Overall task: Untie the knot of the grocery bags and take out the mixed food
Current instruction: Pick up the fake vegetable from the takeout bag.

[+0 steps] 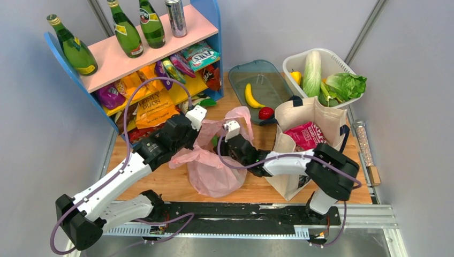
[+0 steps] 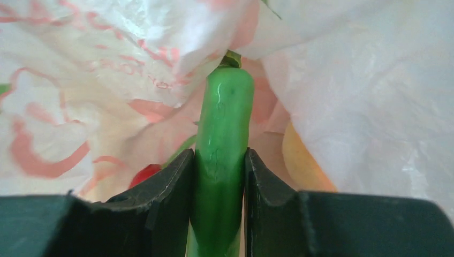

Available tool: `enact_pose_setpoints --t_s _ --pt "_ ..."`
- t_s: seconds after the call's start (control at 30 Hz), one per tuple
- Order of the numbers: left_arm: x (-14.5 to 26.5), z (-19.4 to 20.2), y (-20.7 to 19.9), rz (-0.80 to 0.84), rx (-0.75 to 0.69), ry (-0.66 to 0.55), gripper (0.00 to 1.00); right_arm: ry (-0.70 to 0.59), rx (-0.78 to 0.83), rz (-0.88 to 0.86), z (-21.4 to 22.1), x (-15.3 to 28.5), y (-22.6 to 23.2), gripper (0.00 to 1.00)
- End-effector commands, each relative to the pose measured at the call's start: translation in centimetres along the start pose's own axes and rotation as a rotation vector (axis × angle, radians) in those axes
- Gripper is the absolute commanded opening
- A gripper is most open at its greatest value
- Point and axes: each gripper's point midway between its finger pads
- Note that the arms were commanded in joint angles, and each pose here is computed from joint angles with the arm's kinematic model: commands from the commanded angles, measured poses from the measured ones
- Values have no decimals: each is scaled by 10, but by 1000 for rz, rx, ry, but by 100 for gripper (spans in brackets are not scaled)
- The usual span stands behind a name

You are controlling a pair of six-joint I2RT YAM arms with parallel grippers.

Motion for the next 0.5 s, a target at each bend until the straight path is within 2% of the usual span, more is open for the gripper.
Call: enact_pose_setpoints --t_s 0.0,0.17,0.27,0.47 --pt "-2 1 17 -99 -8 6 0 -208 -44 -161 -47 33 23 0" --pt "-5 2 23 -132 -5 21 0 -342 -47 -313 -68 67 41 0" --pt "-4 0 26 -148 1 14 0 -370 -29 -367 -74 77 50 0" --pt "7 0 57 -286 46 -4 0 -390 -56 -341 -77 90 42 0"
Point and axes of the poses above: each gripper's point midway between its finger pads, its own x axis back along the fingers, its own y axis along the line the jaws close on, z = x × y, and after that the axes turned 9 degrees about x, right-handed
